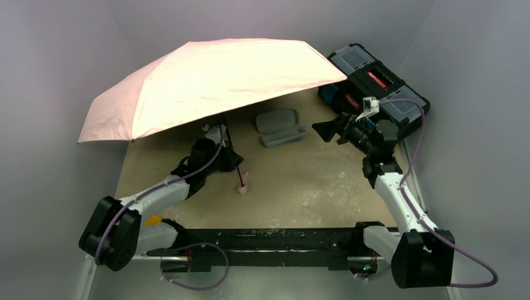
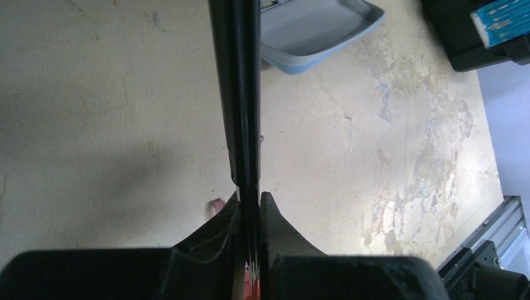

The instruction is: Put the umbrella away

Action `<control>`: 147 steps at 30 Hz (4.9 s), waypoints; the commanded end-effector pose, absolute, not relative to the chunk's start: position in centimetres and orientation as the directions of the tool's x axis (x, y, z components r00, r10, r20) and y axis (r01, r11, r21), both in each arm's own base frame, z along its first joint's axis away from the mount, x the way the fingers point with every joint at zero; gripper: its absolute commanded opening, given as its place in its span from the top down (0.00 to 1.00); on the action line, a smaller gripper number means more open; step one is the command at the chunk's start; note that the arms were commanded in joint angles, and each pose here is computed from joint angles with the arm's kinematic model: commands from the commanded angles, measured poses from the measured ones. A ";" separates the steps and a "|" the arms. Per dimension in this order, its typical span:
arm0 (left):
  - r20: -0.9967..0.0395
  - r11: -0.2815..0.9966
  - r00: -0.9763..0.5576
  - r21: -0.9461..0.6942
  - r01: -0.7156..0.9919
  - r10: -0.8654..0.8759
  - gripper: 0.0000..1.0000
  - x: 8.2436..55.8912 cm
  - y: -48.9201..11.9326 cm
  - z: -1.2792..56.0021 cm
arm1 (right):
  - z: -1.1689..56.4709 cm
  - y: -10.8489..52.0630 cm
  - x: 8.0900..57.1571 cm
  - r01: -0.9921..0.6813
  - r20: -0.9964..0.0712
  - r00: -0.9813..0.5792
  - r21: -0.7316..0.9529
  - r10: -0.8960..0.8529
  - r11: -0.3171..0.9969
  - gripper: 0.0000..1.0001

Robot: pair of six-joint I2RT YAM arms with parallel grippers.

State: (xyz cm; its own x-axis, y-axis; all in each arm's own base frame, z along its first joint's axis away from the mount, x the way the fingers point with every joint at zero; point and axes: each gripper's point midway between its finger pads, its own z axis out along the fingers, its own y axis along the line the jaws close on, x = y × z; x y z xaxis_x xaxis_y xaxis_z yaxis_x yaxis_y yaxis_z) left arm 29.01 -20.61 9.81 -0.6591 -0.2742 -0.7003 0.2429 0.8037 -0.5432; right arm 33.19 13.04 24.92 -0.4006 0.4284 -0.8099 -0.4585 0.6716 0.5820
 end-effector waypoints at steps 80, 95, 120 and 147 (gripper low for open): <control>-0.764 0.695 -0.629 -0.531 0.484 -0.145 1.00 14.9 -18.8 33.5 | 53.0 40.2 34.0 -0.663 -0.698 -0.312 0.646 0.644 0.378 0.18; -0.758 0.699 -0.645 -0.514 0.497 -0.099 1.00 14.3 -20.0 33.3 | 55.1 41.6 36.3 -0.670 -0.685 -0.260 0.635 0.681 0.384 0.28; -0.716 0.766 -0.695 -0.481 0.425 -0.064 1.00 12.5 -18.2 28.1 | 55.0 40.5 39.8 -0.617 -0.628 -0.224 0.683 0.746 0.390 1.00; -0.810 0.680 -0.480 -0.562 0.471 -0.337 1.00 16.0 -19.3 41.6 | 52.0 36.9 30.8 -0.663 -0.555 -0.485 0.737 0.676 0.129 0.01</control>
